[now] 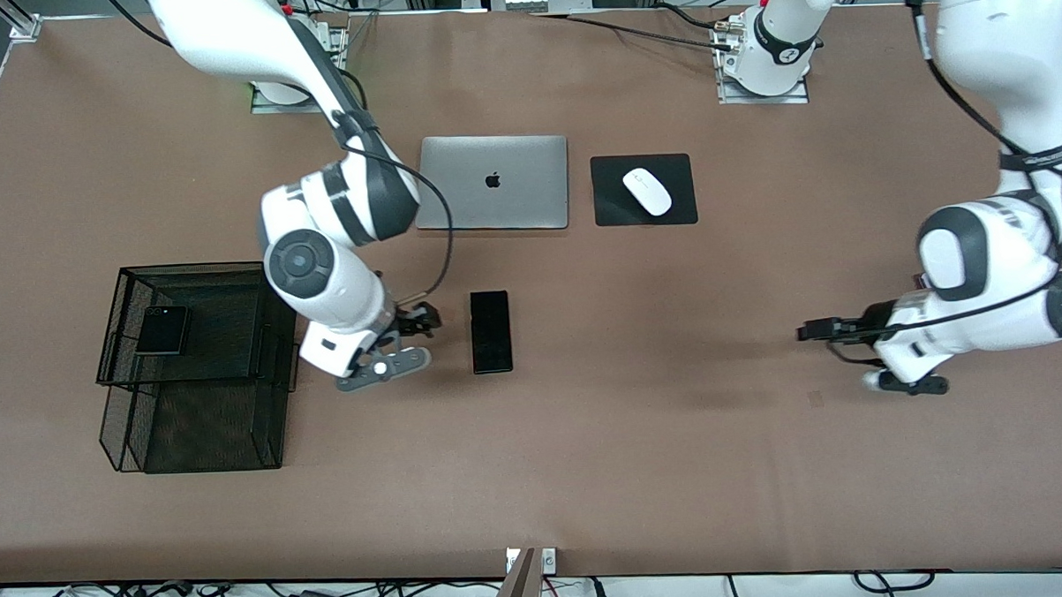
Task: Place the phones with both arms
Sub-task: 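Grasp the slab phone with the right gripper while the left reaches the white phone, then place the slab phone in the basket while the left gripper grasps the white phone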
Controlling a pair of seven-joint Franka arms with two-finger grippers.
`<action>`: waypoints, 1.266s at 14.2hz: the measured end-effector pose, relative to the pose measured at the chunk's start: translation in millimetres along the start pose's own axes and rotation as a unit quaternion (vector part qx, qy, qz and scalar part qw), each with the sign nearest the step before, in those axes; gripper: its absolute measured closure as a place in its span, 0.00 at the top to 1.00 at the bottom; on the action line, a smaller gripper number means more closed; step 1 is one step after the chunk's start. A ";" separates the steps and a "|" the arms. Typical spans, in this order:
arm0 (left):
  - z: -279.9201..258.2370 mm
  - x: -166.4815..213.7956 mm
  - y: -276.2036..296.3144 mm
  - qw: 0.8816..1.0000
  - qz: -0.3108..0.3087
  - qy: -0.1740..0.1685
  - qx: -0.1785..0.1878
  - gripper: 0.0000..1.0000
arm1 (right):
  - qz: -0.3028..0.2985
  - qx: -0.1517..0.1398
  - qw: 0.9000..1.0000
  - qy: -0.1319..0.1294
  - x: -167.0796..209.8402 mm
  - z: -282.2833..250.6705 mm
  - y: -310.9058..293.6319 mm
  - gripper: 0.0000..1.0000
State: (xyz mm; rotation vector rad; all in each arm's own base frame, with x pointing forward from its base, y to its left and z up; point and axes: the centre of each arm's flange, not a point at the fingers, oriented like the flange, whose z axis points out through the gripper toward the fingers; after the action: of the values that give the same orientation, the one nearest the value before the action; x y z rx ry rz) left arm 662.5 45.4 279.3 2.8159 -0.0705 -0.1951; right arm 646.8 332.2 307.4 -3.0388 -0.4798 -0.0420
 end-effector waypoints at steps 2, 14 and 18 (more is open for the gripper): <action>-5.8 -9.6 -45.8 1.000 0.003 0.005 -0.004 1.00 | 0.005 0.000 1.000 0.010 -0.5 26.2 -23.3 1.00; -21.7 -49.7 -191.4 0.992 -0.003 -0.016 0.124 1.00 | 0.037 -0.038 0.999 0.008 -28.6 117.3 -107.1 1.00; -7.0 -63.5 -236.1 0.989 -0.016 -0.022 0.146 1.00 | 0.043 -0.039 0.998 0.011 -34.0 138.1 -116.2 1.00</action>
State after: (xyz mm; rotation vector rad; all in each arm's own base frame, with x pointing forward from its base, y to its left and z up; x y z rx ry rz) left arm 607.0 276.0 219.5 3.1062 -0.0681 -0.2752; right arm 581.0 441.5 175.4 -3.1283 -0.3534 -0.0923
